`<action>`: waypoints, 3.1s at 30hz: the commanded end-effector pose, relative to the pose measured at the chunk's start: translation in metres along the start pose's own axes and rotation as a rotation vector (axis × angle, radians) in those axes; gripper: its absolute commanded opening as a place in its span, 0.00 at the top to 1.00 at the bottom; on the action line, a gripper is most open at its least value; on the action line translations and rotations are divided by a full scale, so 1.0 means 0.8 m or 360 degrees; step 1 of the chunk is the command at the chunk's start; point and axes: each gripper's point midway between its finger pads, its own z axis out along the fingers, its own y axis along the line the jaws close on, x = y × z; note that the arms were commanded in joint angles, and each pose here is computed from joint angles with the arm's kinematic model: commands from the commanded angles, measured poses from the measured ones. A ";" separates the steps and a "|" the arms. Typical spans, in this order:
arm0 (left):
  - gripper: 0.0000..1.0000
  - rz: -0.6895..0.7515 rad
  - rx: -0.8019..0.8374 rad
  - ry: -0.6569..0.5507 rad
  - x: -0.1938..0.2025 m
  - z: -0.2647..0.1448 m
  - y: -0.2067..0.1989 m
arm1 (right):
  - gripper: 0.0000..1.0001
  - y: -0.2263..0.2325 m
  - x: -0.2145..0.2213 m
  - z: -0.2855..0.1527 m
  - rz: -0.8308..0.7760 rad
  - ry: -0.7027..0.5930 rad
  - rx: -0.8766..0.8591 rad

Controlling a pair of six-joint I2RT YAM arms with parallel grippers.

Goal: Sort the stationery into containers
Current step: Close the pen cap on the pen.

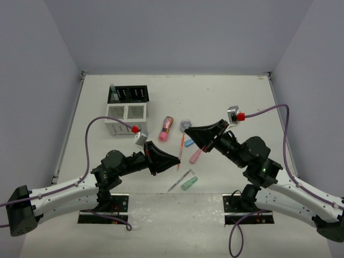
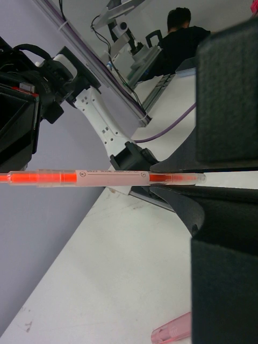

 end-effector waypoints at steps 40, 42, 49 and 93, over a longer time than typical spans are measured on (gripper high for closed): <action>1.00 0.0201 -0.0018 -0.0131 -0.043 0.004 -0.012 | 1.00 0.003 0.022 0.002 0.0028 0.0098 -0.0053; 1.00 0.0211 -0.0008 -0.0135 -0.045 0.004 -0.015 | 1.00 0.003 0.024 0.004 0.0031 0.0104 -0.0053; 1.00 0.0272 -0.0050 -0.0175 -0.056 0.001 -0.012 | 1.00 0.001 0.031 0.004 0.0046 0.0131 -0.0048; 1.00 0.0495 -0.0118 -0.0196 -0.067 0.010 0.001 | 0.95 0.009 0.059 0.008 0.0056 0.0240 -0.0136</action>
